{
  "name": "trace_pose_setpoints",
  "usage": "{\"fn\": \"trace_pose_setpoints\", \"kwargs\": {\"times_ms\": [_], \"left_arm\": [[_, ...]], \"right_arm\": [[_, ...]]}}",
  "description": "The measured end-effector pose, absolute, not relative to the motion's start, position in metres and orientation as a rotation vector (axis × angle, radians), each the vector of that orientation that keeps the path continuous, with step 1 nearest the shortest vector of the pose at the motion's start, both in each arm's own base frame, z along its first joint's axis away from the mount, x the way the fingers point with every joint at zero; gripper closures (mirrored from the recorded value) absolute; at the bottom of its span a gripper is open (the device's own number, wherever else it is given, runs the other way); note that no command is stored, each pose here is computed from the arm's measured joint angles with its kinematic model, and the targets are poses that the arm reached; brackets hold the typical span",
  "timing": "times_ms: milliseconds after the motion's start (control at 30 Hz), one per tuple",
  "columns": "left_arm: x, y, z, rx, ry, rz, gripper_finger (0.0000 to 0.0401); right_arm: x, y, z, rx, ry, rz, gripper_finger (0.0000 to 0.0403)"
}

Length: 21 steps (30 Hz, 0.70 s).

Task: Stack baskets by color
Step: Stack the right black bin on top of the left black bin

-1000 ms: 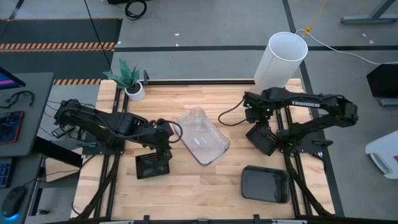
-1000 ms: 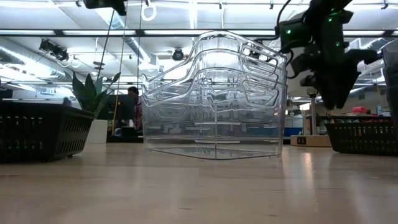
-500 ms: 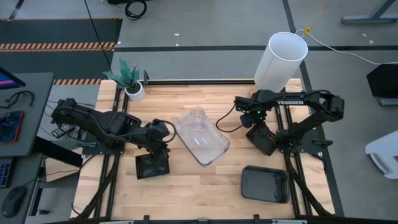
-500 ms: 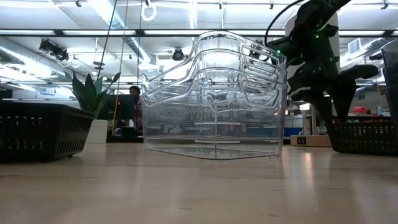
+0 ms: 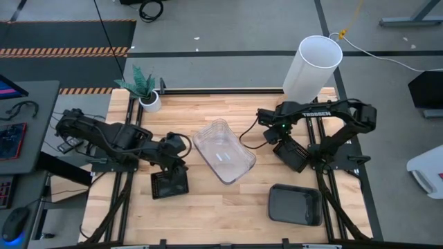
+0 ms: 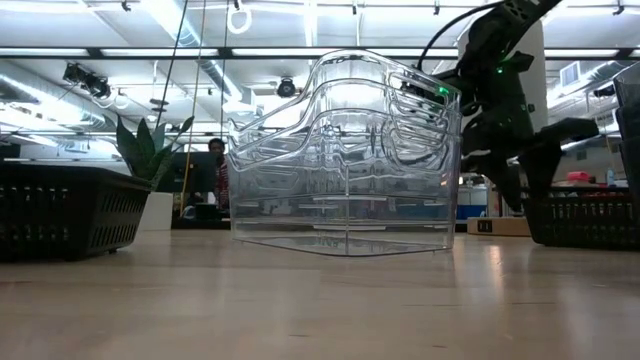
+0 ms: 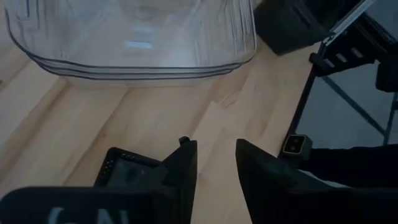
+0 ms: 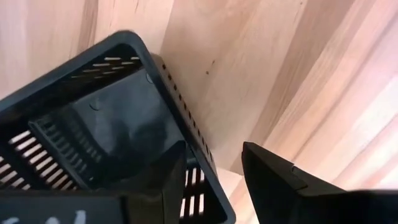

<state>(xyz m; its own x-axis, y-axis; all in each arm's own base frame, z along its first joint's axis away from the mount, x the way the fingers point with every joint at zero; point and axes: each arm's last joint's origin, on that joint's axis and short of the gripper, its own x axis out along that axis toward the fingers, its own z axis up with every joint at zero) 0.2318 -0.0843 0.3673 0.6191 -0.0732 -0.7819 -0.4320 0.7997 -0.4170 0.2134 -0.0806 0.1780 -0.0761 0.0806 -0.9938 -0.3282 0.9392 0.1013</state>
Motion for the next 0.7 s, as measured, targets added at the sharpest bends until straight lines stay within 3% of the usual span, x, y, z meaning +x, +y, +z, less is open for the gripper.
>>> {"fn": "trace_pose_setpoints", "kwargs": {"times_ms": [400, 700], "left_arm": [[0.228, -0.089, 0.371, -0.680, 0.870, 0.206, 0.0284], [0.232, -0.091, 0.375, -0.707, 0.821, 0.178, 0.0284]], "right_arm": [[0.222, -0.083, 0.168, -0.200, 1.604, 0.320, 0.0259], [0.225, -0.084, 0.163, -0.164, 1.605, 0.295, 0.0384]]}}
